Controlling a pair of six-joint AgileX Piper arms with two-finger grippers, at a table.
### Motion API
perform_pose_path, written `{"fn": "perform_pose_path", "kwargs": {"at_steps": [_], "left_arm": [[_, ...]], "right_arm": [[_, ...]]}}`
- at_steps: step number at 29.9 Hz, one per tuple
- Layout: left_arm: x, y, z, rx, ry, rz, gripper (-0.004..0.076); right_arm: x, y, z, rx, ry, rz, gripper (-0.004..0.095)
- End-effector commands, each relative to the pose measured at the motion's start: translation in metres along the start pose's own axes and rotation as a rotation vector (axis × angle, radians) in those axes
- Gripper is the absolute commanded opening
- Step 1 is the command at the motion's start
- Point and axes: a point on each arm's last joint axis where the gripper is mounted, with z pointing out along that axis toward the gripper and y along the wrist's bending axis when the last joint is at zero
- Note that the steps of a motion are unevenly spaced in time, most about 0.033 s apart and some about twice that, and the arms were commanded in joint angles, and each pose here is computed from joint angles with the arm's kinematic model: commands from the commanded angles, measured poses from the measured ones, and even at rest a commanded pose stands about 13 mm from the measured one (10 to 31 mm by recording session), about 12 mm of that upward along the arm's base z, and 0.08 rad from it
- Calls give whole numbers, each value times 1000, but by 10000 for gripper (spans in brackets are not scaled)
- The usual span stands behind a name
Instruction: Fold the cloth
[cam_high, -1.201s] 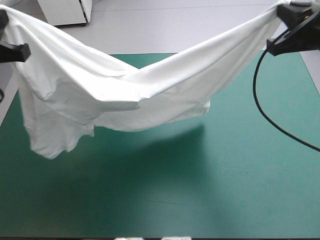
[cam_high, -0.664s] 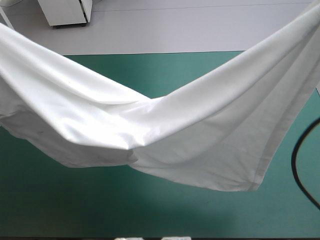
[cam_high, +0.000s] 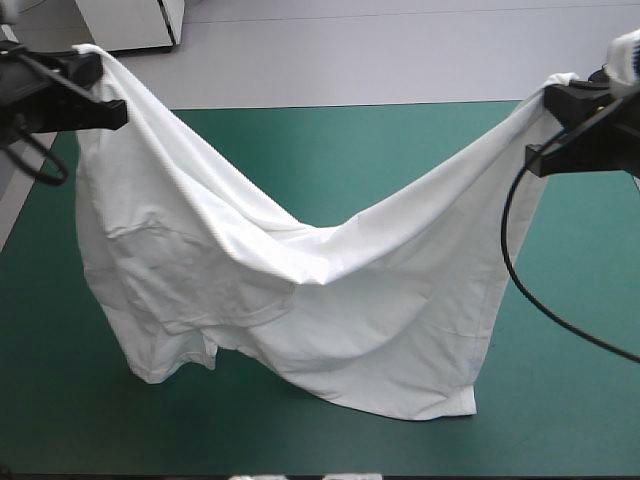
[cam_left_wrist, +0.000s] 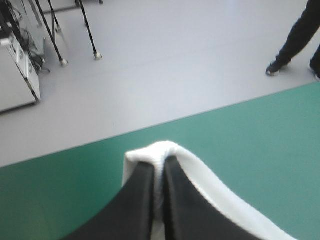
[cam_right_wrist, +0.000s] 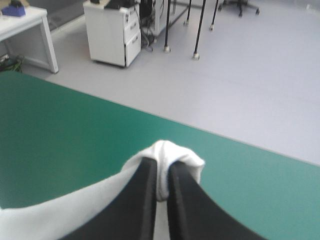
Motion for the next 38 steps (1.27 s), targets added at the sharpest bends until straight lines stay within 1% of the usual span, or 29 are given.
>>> {"fn": "perform_pose_path", "kwargs": {"at_steps": [1,6,12,14,18,24,28,32,35,38], "left_arm": [[-1,5,42,11,7,-27,-9],[24,13,120,31,175,-50,-9],[55,19,193,42,289,-71,-9],[65,21,214,44,313,-70,-9],[83,25,252,36,313,-66,-9],[116,28,299,30,362,-66,-9],[130,30,319,26,367,-68,-9],[133,32,330,14,316,-50,-9],[133,34,339,-4,261,-48,-9],[140,34,347,-5,265,-50,-9]], "right_arm": [[6,-14,38,23,23,29,-13],[33,-34,100,22,187,62,-13],[62,-53,167,14,310,83,-13],[71,-58,183,11,342,86,-13],[95,-69,221,4,406,71,-13],[133,-85,264,38,515,48,-13],[144,-91,280,60,510,38,-13],[144,-96,292,81,473,26,-13],[146,-100,304,84,467,26,-13],[152,-102,313,81,480,32,-13]]}}
